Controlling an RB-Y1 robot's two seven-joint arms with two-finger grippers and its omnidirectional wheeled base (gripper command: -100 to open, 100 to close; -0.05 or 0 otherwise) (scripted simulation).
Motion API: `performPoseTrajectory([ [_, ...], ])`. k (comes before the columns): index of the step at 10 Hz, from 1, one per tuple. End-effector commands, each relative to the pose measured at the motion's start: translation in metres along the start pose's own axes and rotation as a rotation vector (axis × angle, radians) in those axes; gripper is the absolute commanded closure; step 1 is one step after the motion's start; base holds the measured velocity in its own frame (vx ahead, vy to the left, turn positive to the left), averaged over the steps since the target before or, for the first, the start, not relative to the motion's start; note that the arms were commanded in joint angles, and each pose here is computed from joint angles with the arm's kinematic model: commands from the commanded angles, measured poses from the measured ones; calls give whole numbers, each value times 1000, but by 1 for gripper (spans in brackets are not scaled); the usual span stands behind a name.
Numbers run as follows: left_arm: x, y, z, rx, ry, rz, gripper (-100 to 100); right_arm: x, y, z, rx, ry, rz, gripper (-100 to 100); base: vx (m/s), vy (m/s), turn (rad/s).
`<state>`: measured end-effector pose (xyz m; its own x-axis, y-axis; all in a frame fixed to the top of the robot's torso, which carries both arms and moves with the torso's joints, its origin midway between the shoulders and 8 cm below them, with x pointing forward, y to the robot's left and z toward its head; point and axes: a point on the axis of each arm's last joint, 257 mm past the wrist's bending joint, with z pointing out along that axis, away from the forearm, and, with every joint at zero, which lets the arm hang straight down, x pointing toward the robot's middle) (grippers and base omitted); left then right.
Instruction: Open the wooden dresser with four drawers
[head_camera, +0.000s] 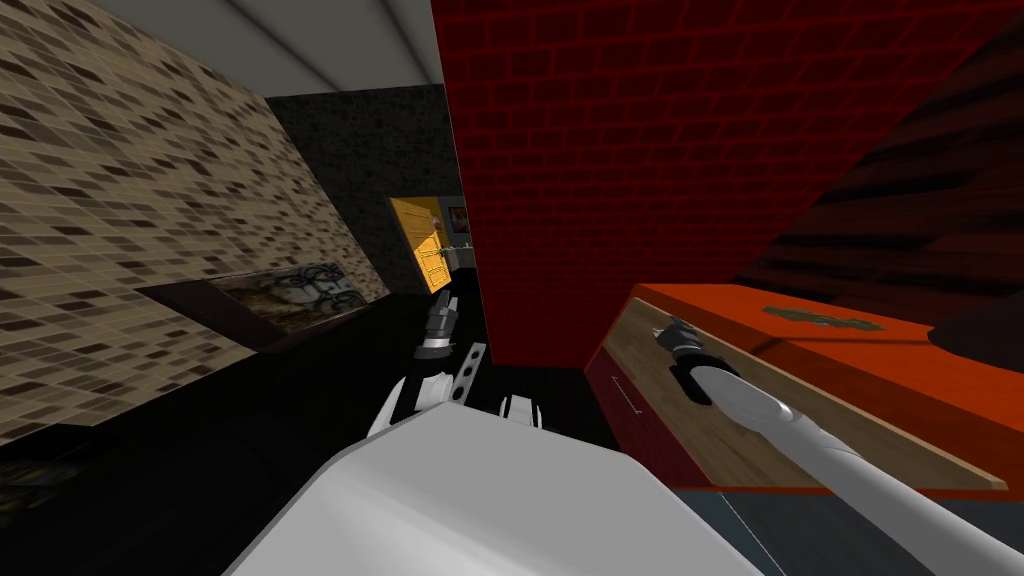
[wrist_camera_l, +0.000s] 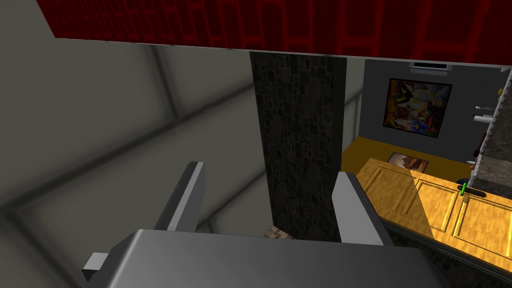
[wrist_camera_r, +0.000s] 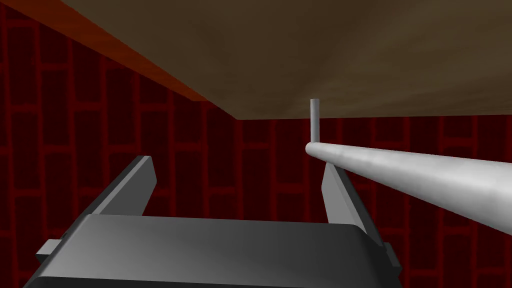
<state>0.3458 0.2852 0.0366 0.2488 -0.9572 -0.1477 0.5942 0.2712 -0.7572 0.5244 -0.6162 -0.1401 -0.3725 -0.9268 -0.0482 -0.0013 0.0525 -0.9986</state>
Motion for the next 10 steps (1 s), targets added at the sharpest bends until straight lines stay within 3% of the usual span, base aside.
performPoseTrajectory([
  [1,0,0,0,0,0,0,0,-2,4,1,-56,-42,-22,-100,-73,-40,64],
  [10,0,0,0,0,0,0,0,-5,22,-4,-228,-145,-70,-100,-62,-35,37],
])
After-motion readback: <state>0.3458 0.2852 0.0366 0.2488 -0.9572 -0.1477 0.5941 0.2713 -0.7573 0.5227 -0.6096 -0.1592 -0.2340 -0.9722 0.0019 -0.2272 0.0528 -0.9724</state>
